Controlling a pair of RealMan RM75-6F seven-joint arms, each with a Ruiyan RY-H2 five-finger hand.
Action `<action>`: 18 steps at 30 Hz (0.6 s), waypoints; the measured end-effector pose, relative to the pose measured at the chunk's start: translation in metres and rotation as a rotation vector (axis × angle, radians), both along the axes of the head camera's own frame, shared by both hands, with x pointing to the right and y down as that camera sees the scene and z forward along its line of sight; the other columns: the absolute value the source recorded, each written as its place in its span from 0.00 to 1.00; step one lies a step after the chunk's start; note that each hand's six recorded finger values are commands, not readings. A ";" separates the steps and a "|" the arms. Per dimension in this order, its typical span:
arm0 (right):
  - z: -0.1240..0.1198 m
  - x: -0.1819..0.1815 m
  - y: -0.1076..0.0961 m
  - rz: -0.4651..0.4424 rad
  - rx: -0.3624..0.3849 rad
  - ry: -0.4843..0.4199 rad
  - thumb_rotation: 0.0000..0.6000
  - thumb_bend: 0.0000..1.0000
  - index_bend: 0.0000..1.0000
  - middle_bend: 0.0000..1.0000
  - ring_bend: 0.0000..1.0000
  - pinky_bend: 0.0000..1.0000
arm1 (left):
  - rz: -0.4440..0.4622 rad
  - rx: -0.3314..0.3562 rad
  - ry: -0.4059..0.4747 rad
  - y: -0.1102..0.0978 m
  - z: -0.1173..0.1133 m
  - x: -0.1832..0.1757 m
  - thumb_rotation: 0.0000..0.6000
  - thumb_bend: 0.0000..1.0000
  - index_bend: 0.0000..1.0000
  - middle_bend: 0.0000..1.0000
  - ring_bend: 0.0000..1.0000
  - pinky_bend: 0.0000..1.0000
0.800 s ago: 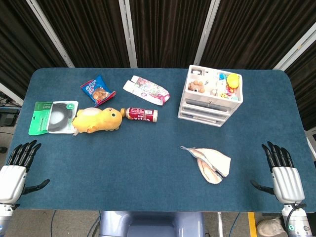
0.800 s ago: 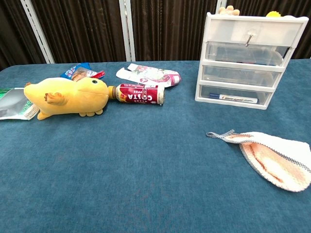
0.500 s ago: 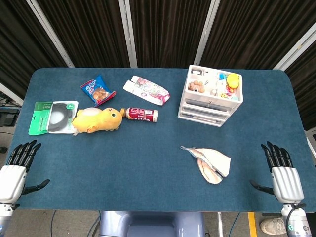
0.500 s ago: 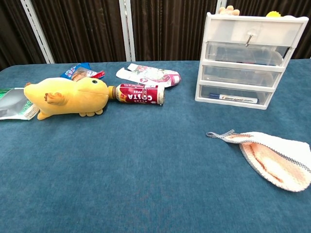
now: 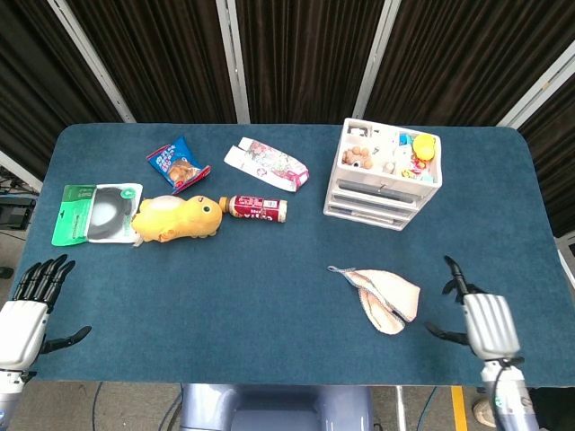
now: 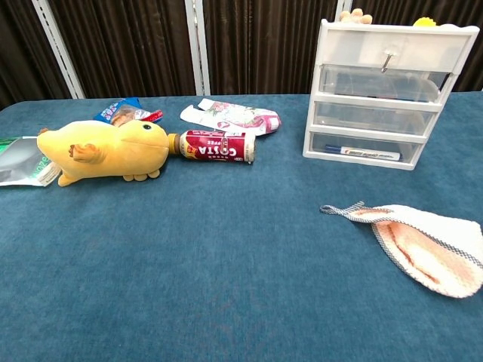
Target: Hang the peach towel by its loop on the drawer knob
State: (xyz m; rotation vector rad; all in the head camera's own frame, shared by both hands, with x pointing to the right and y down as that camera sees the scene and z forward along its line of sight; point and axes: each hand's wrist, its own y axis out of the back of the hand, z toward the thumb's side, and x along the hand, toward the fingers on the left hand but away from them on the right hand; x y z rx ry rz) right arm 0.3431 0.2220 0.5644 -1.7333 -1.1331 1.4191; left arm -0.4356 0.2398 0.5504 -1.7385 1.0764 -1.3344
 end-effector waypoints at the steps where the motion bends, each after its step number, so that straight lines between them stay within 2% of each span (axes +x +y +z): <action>1: 0.004 -0.007 -0.002 -0.006 -0.010 -0.001 1.00 0.04 0.06 0.82 0.84 0.95 | 0.001 0.000 0.000 0.000 0.000 0.000 1.00 0.00 0.00 0.00 0.00 0.00; 7: 0.027 -0.039 -0.006 -0.040 -0.071 0.033 1.00 0.04 0.11 0.92 0.93 0.99 | -0.001 -0.004 -0.001 0.000 0.001 0.000 1.00 0.00 0.00 0.00 0.00 0.00; 14: 0.065 -0.066 -0.004 0.002 -0.188 0.064 1.00 0.04 0.21 0.95 0.95 1.00 | 0.006 -0.008 0.003 0.000 0.001 0.001 1.00 0.00 0.00 0.00 0.00 0.00; 18: 0.088 -0.076 -0.005 0.037 -0.240 0.081 1.00 0.07 0.22 0.95 0.95 1.00 | 0.002 -0.010 0.006 -0.001 0.001 0.000 1.00 0.00 0.00 0.00 0.00 0.00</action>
